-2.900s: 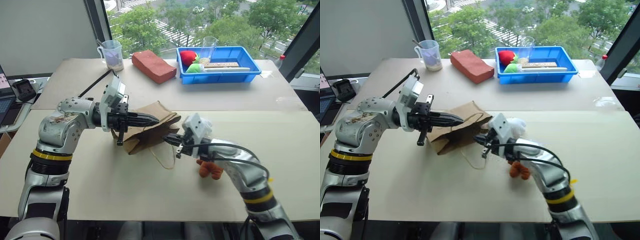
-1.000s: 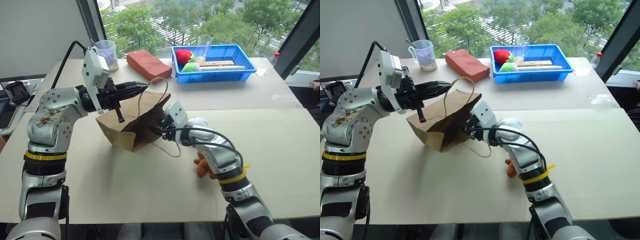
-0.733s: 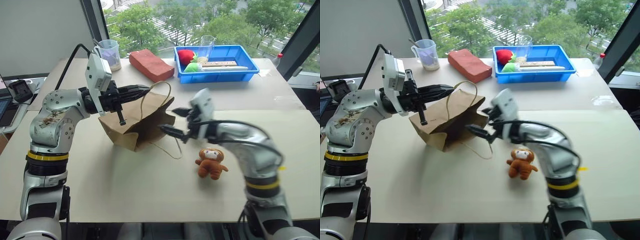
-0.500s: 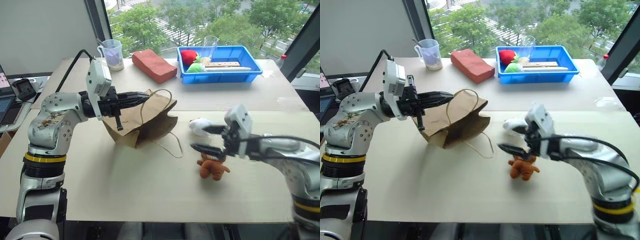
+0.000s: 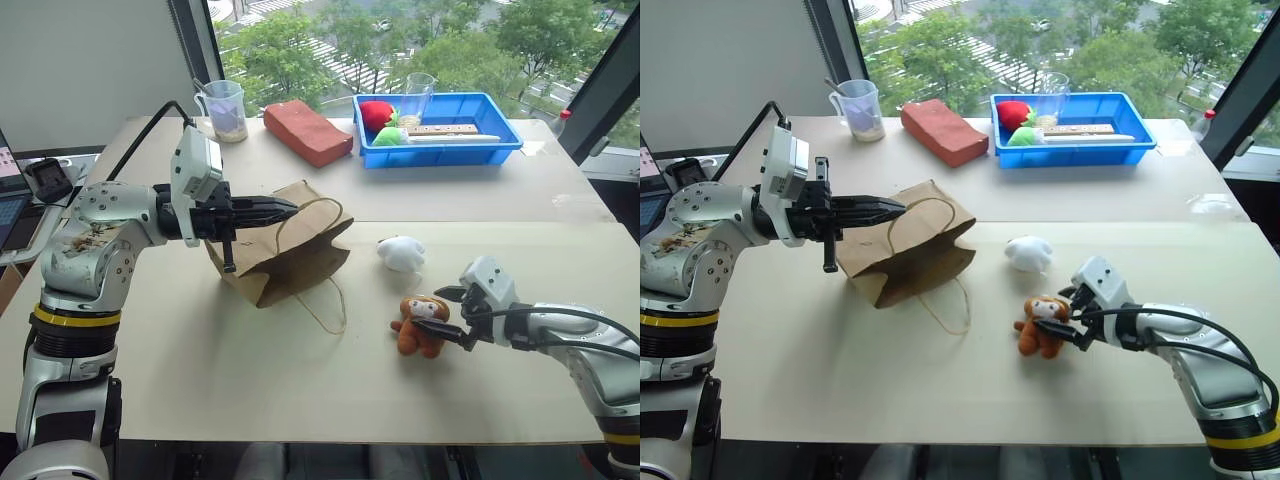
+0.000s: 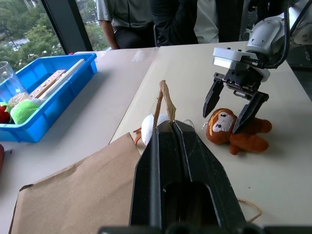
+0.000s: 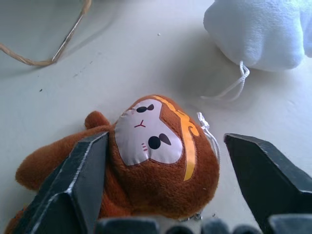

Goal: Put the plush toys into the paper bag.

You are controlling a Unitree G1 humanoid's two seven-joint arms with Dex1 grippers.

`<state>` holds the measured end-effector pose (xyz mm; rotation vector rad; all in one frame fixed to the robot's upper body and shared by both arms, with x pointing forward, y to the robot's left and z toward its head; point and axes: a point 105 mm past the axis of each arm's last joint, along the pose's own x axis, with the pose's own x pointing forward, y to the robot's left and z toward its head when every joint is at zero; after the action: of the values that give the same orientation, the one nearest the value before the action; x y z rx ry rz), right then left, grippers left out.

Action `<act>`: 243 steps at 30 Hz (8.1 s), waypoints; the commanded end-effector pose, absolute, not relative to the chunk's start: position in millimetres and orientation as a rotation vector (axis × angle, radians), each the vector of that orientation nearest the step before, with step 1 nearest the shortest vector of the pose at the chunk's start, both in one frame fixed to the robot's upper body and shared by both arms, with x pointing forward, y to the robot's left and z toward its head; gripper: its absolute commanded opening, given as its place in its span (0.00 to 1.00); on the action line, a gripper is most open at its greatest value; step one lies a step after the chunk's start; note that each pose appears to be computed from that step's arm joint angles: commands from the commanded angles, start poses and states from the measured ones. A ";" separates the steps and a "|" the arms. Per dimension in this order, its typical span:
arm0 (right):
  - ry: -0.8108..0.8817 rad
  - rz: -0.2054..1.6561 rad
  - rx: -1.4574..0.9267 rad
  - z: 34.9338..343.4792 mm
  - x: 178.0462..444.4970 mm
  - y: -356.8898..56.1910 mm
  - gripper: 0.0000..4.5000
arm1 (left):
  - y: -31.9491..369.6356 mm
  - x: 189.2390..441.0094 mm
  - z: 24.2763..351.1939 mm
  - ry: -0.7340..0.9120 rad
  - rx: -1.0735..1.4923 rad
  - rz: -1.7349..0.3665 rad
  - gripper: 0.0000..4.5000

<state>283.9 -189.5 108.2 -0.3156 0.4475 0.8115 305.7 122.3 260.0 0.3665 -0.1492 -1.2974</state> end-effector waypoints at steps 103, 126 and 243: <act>0.105 1.047 -0.197 172.9 318.8 -53.5 0.01 | 112.5 305.3 283.9 -0.228 0.337 -1.311 0.00; 0.046 0.775 -0.049 144.8 394.2 -7.1 0.09 | 103.8 293.0 279.5 -0.208 0.311 -1.381 0.00; -0.034 1.019 -0.144 241.4 334.1 -16.4 0.00 | 132.1 303.8 166.1 -0.146 0.212 -0.766 0.99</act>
<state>338.6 -18.8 221.8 -0.1272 0.0400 1.0112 302.8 130.6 161.8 0.1771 -0.1057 -0.7984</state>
